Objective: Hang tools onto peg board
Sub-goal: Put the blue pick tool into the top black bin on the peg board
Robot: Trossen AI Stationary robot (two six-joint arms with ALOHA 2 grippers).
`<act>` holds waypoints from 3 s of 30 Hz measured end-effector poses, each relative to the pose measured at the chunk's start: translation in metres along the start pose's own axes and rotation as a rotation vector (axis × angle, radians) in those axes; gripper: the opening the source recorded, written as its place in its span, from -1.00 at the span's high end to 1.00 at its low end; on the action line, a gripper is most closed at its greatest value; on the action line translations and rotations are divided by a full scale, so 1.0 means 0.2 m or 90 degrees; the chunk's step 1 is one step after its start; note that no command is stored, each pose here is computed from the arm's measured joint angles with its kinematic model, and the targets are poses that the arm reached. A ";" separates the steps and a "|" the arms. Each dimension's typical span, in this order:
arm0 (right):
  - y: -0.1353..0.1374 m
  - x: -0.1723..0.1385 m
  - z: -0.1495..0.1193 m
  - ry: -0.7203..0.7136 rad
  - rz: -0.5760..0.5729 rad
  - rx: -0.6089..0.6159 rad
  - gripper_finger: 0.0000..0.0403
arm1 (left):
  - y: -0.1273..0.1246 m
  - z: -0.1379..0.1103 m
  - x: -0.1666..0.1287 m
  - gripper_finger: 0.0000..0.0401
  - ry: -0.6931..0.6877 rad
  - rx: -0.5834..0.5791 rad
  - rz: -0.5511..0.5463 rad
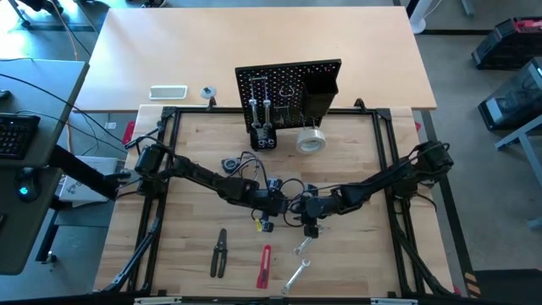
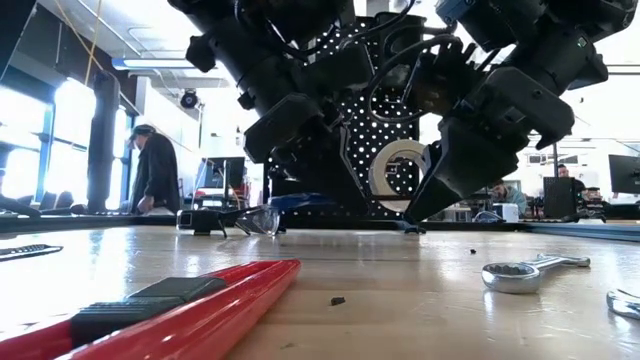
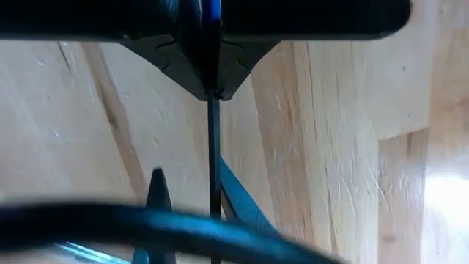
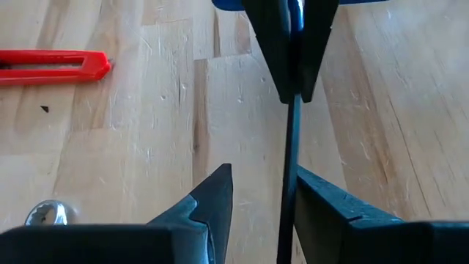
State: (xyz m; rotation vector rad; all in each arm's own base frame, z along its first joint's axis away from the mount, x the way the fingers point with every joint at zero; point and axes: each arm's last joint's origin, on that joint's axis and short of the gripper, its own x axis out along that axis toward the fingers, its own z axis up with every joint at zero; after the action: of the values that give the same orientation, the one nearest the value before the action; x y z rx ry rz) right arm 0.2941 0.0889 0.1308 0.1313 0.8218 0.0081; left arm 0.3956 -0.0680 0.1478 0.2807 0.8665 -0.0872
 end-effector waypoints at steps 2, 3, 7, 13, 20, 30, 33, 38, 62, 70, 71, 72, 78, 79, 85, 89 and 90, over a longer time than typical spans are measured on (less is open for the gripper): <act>0.00 0.00 0.00 0.001 0.002 0.000 0.40 | 0.00 0.01 0.00 0.99 -0.001 0.000 0.000; 0.00 0.00 0.00 0.001 0.002 0.000 0.40 | 0.00 0.02 -0.01 0.99 0.001 0.001 0.000; 0.00 0.00 0.00 0.001 0.002 0.000 0.40 | 0.01 0.02 -0.01 0.99 -0.002 0.010 0.002; 0.00 0.00 0.00 0.001 0.002 0.000 0.40 | 0.01 0.02 -0.01 0.99 -0.002 0.014 -0.007; 0.00 0.00 0.00 0.001 0.002 0.000 0.40 | 0.01 0.02 -0.01 0.99 -0.001 0.015 -0.008; 0.00 0.00 0.00 0.001 0.002 0.000 0.40 | 0.01 0.02 -0.01 0.99 -0.001 0.014 -0.009; 0.00 0.00 0.00 0.001 0.002 0.000 0.40 | 0.01 0.02 -0.01 0.99 -0.001 0.015 -0.009; 0.00 0.00 0.00 0.001 0.002 0.000 0.40 | 0.01 0.02 -0.01 0.99 -0.003 0.016 -0.009; 0.01 0.00 0.04 -0.059 0.013 0.057 0.40 | 0.01 0.03 -0.01 0.98 -0.010 0.009 -0.023; 0.01 0.00 0.05 -0.060 0.018 0.132 0.40 | 0.01 0.03 -0.01 0.98 -0.010 0.008 -0.023; 0.01 0.00 0.05 -0.060 0.016 0.126 0.40 | 0.01 0.03 -0.01 0.98 -0.010 0.008 -0.023; 0.01 0.00 0.05 -0.059 0.017 0.125 0.40 | 0.01 0.03 -0.01 0.98 -0.010 0.008 -0.023; 0.00 0.00 0.02 -0.010 0.033 0.122 0.40 | 0.01 0.02 -0.01 0.98 -0.008 0.009 -0.026; 0.00 0.00 0.01 -0.005 0.031 0.122 0.40 | 0.01 0.02 -0.01 0.98 -0.009 0.008 -0.027; -0.01 0.00 0.00 0.004 0.015 0.116 0.49 | 0.01 0.06 -0.02 0.98 -0.018 0.011 -0.031; -0.01 0.00 -0.01 0.017 0.010 0.098 0.85 | 0.01 0.07 -0.03 0.98 -0.015 0.019 -0.036; -0.01 0.00 -0.01 0.018 0.012 0.096 0.92 | 0.01 0.07 -0.03 0.98 -0.014 0.019 -0.036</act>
State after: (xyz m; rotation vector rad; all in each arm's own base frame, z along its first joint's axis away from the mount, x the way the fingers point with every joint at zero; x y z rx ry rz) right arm 0.2935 0.0876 0.1290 0.2809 0.8493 -0.0343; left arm 0.4027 -0.0692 0.1606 0.2827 0.8516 -0.1549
